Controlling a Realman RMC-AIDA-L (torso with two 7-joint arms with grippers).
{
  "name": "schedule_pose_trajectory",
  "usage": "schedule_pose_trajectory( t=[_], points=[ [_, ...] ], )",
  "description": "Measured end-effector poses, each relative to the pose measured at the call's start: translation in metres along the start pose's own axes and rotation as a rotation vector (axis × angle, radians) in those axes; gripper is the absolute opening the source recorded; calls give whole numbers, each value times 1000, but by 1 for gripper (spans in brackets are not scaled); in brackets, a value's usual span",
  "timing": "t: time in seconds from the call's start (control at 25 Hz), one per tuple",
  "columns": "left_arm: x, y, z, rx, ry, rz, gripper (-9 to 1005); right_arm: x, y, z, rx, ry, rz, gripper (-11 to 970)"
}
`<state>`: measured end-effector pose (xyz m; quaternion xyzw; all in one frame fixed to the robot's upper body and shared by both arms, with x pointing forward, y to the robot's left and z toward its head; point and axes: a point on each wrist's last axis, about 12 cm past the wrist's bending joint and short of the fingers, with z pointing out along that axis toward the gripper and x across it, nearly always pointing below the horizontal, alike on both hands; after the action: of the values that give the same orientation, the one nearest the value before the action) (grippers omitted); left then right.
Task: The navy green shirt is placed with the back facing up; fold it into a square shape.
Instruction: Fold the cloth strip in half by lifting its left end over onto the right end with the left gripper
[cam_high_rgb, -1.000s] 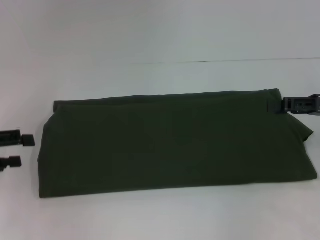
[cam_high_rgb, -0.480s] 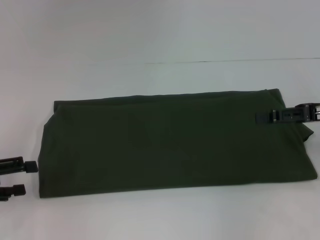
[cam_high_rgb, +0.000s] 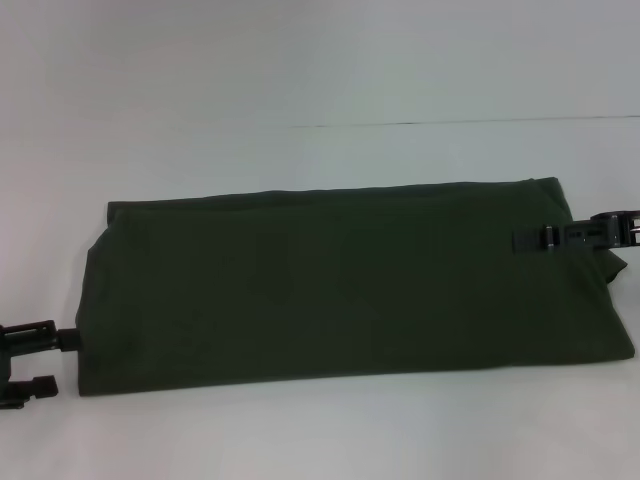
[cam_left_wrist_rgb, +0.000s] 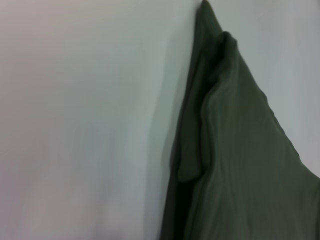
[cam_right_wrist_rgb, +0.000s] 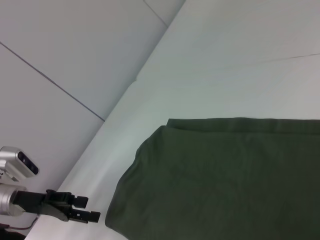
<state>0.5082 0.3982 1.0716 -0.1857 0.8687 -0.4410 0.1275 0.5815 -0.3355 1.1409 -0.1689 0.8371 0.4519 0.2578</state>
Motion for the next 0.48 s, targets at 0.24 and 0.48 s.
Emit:
schedule_pose_trajectory(
  t=[0.24, 0.48],
  points=[
    [1, 3, 6, -5, -7, -15, 857, -1, 0, 2, 5, -1, -4, 924],
    [3, 6, 10, -14, -17, -33, 855, -3, 0, 3, 7, -2, -6, 924]
  ],
)
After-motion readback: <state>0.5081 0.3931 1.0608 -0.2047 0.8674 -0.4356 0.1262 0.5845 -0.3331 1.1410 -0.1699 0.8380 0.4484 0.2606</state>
